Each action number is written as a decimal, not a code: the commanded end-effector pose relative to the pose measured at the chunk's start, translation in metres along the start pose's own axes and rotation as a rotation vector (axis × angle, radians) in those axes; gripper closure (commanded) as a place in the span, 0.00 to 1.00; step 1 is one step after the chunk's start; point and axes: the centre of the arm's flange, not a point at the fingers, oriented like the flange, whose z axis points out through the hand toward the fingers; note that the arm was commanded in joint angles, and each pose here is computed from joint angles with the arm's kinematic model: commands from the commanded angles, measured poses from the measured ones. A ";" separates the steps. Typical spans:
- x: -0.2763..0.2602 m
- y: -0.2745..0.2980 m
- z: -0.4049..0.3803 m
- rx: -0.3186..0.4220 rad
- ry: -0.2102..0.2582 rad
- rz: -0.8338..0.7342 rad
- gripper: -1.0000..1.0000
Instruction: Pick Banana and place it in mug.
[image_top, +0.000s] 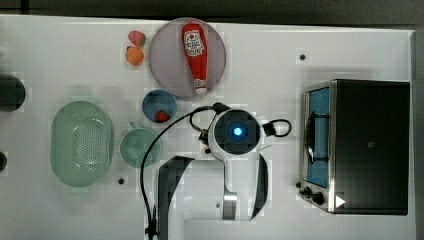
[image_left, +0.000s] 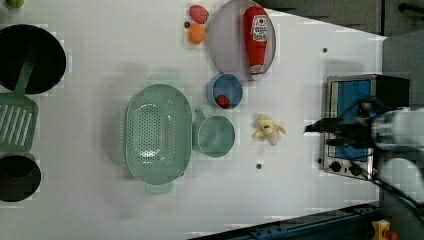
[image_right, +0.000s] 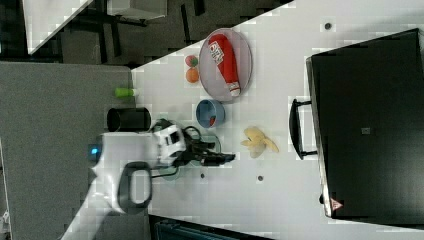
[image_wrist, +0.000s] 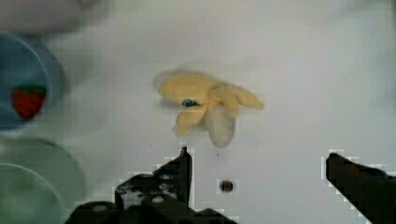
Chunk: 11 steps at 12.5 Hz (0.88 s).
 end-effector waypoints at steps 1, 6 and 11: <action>0.007 -0.003 0.020 0.013 0.057 -0.227 0.00; 0.017 -0.005 0.103 0.004 0.025 -0.322 0.00; 0.019 -0.009 0.153 0.005 0.030 -0.323 0.00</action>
